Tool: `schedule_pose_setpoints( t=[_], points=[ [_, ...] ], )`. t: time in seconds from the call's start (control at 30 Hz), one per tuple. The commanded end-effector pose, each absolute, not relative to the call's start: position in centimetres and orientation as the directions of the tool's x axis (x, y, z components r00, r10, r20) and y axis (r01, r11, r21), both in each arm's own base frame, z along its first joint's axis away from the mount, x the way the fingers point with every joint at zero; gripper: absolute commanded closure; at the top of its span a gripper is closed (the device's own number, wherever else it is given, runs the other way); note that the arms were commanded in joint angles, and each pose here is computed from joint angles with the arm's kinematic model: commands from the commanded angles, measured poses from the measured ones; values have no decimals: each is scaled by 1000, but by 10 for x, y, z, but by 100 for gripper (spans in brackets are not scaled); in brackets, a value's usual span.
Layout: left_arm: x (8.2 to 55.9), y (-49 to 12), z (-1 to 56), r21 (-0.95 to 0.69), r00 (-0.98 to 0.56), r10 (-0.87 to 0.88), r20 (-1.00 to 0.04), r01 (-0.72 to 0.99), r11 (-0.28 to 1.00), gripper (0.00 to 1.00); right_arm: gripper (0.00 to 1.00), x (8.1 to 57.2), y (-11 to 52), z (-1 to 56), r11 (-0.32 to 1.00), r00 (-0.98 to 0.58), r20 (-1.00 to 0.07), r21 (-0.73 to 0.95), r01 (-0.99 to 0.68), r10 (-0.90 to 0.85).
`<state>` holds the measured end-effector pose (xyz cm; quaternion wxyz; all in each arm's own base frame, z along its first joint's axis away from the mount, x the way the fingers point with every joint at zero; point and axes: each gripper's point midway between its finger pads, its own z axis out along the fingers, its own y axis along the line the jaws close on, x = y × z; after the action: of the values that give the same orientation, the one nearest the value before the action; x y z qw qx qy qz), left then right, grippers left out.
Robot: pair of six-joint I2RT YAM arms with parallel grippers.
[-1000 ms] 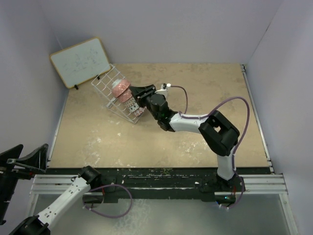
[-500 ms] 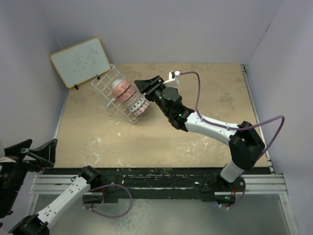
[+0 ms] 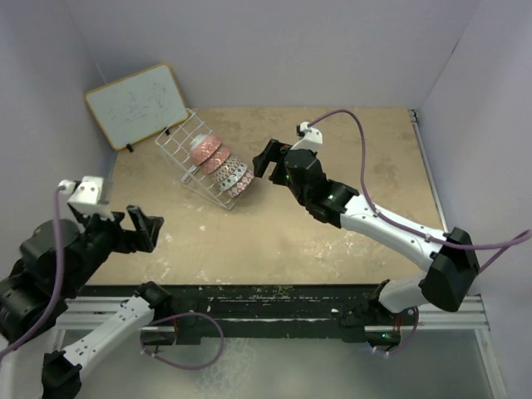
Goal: Load the bowls into the dish rack
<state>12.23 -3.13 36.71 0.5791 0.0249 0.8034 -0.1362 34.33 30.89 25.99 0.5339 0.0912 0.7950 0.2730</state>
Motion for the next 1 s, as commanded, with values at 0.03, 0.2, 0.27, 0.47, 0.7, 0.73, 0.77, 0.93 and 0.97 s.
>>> schedule_pose_setpoints(
  t=[0.03,0.2,0.27,0.47,0.7,0.73,0.77,0.93,0.97],
  points=[
    [155,-71,347,-249,-454,-133,-881,204,947,1,0,330,256,263,930,-364,-881,357,-87,304],
    [169,-69,335,-303,-474,-232,-849,78,950,1,0,315,220,237,977,-411,-891,214,-4,193],
    [173,-64,331,-321,-467,-279,-839,12,947,1,0,309,210,232,982,-423,-889,189,13,177],
    [182,-43,317,-267,-477,-326,-816,-189,945,1,0,296,197,229,980,-423,-887,200,12,186],
    [186,-35,313,-220,-485,-319,-815,-251,943,1,0,291,192,243,970,-393,-892,243,7,226],
    [187,-36,312,-222,-482,-319,-816,-248,943,1,0,291,191,243,971,-394,-892,240,6,223],
    [187,-36,313,-224,-480,-321,-816,-248,942,1,0,291,191,243,971,-395,-892,238,7,222],
    [187,-39,311,-214,-492,-296,-819,-218,952,1,0,290,189,241,973,-397,-891,231,17,219],
    [188,-40,311,-211,-494,-288,-820,-206,955,1,0,290,189,241,972,-397,-891,233,18,221]
  ],
)
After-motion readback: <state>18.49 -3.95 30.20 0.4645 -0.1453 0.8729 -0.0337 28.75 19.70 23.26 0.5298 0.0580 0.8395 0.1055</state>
